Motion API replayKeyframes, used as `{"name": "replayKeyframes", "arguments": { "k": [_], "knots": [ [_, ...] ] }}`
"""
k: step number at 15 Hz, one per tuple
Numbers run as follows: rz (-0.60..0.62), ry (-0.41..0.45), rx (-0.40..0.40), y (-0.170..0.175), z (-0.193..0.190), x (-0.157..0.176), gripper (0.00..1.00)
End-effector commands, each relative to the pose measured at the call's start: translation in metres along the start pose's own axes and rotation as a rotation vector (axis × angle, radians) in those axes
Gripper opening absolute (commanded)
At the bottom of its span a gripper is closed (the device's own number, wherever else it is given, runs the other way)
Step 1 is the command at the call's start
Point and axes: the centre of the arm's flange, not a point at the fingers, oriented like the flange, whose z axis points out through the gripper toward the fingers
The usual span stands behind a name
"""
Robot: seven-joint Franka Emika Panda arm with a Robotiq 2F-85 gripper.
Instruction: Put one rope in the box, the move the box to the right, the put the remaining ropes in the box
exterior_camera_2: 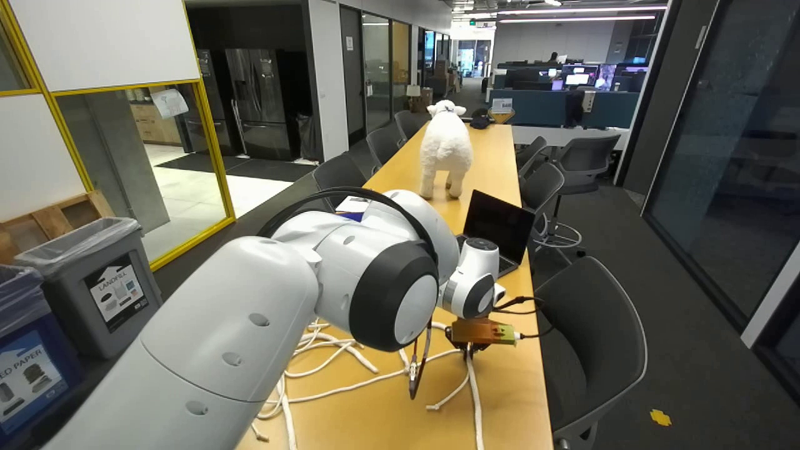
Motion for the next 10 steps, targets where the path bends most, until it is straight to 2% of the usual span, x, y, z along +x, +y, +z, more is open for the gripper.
{"name": "replayKeyframes", "arguments": {
  "k": [1,4,8,10],
  "knots": [
    [0.074,0.070,0.066,-0.008,-0.006,0.003,0.10],
    [0.179,0.140,0.112,-0.020,-0.026,0.012,0.10],
    [0.314,0.282,0.172,-0.042,-0.089,0.040,0.10],
    [0.364,0.342,0.231,-0.053,-0.128,0.059,0.10]
  ]
}}
